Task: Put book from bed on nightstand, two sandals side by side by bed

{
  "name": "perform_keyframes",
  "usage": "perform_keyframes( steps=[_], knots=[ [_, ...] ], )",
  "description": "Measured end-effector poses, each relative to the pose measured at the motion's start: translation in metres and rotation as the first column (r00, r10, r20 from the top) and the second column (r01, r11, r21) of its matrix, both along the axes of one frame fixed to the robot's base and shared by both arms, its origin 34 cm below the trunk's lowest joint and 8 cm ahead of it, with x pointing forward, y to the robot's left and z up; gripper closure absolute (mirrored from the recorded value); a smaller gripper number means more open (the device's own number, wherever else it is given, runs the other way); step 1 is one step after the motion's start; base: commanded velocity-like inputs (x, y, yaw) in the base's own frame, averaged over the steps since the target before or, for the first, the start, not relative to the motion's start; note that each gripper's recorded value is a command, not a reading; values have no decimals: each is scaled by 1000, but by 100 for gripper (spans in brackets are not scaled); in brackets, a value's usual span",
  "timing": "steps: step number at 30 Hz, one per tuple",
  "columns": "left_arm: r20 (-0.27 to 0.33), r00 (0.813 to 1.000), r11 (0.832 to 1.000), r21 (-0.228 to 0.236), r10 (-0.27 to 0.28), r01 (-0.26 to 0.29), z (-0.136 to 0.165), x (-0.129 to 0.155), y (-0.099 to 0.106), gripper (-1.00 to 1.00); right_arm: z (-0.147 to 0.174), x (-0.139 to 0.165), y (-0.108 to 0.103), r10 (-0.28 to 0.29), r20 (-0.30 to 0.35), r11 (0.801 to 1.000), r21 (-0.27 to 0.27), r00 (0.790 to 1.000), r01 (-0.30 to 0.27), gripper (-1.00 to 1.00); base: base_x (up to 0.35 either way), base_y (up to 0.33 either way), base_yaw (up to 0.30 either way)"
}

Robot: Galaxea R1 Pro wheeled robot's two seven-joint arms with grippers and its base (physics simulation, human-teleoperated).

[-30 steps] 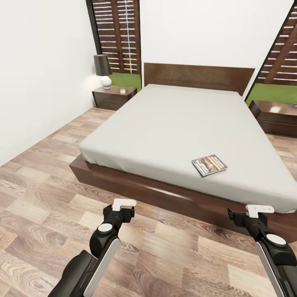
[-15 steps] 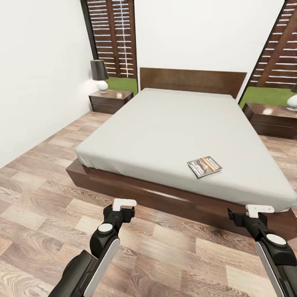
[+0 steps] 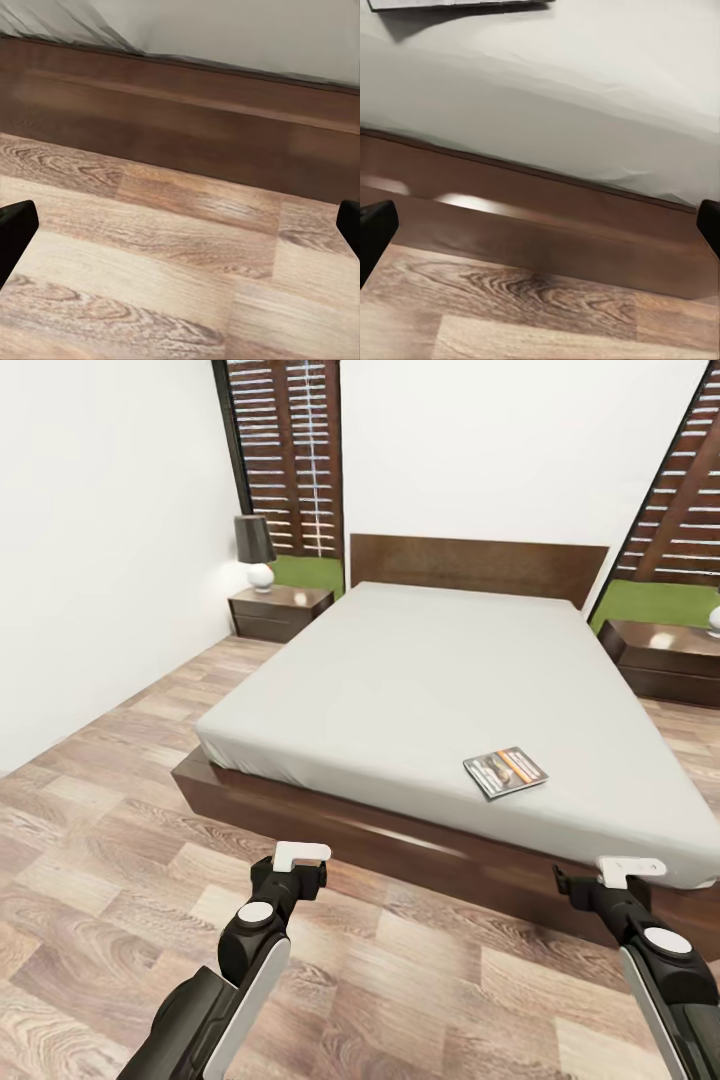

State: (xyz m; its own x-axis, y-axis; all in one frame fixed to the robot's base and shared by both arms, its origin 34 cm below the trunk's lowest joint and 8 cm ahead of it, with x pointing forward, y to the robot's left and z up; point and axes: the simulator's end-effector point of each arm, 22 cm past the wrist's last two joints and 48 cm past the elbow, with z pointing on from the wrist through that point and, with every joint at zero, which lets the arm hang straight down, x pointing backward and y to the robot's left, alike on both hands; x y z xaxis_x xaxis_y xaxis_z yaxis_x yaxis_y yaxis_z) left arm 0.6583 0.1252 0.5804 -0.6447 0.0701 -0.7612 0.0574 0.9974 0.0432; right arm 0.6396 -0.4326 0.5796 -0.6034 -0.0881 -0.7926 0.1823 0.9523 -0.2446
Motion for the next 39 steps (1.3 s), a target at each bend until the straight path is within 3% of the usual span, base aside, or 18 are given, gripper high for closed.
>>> perform_keyframes(
  steps=[18,39],
  knots=[
    [21,1000,1000,-4,-1,1,12,1,-1,-100,12,1,-3,3,16,1000,-31,1000,-3,-100,0,0,192],
    [48,999,1000,-14,-1,2,29,2,-2,-100,29,2,-3,4,50,1000,-31,999,-3,-100,0,0,13]
  ],
)
